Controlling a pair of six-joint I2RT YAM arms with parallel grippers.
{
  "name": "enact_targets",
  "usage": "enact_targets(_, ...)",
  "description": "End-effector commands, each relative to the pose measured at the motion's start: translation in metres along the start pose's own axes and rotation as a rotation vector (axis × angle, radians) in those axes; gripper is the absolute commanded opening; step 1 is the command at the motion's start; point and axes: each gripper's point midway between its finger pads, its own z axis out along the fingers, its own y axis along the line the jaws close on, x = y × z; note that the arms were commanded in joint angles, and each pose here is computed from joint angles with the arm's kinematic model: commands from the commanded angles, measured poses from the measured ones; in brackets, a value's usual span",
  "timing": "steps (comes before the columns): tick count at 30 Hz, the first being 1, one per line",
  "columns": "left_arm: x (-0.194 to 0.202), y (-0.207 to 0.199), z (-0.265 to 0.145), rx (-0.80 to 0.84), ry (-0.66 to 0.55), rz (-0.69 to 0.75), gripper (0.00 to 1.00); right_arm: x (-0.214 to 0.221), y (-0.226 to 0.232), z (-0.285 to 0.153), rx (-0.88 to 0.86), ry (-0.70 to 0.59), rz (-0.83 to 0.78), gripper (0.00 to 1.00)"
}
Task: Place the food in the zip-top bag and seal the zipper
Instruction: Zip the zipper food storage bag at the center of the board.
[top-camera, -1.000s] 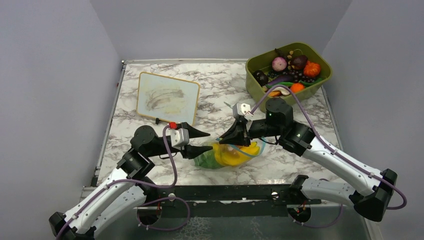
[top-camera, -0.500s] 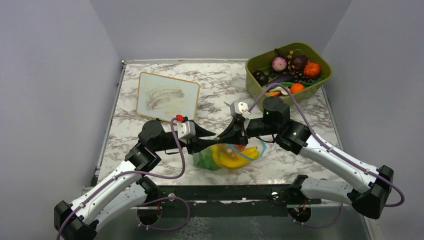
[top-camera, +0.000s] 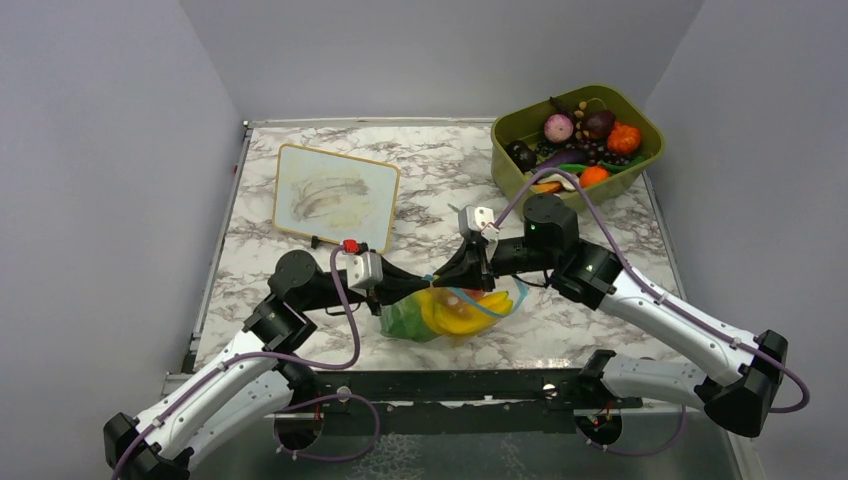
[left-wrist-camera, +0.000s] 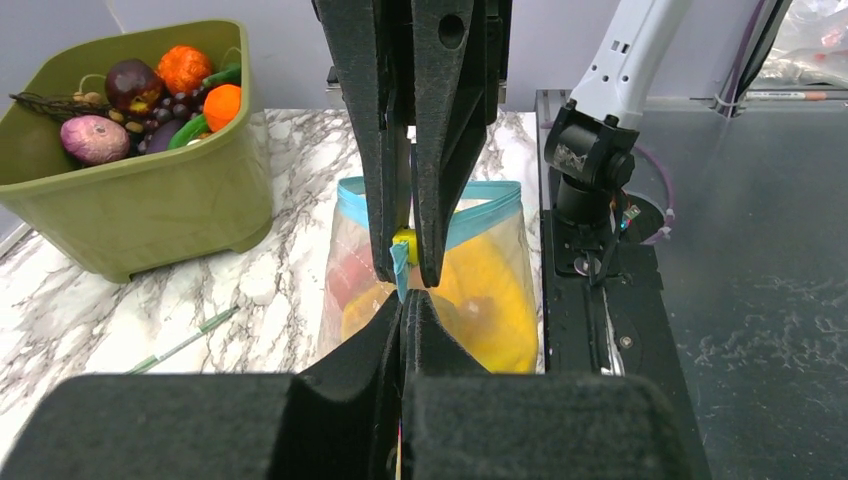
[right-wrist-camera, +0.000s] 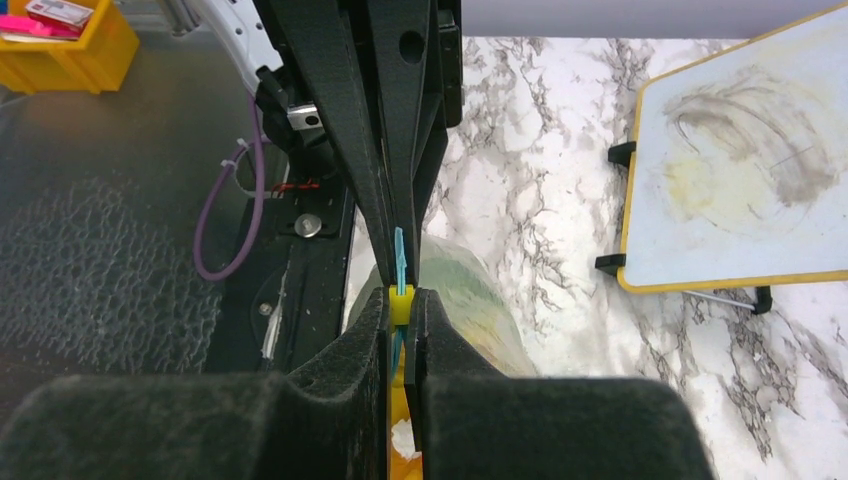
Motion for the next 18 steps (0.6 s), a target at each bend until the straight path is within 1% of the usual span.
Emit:
enact_targets(1, -0.028, 0.006, -0.006, -0.053, -0.091, 0.106, 0.00, 0.010, -0.002, -0.016, 0.066, 0.081, 0.020, 0.01)
enact_targets(9, -0.033, 0.009, -0.007, -0.070, -0.088, 0.131, 0.00, 0.018, -0.007, -0.028, 0.136, 0.147, 0.039, 0.01)
enact_targets(18, -0.047, 0.005, -0.011, -0.070, -0.111, 0.119, 0.00, 0.008, -0.008, -0.036, 0.169, 0.135, 0.015, 0.01)
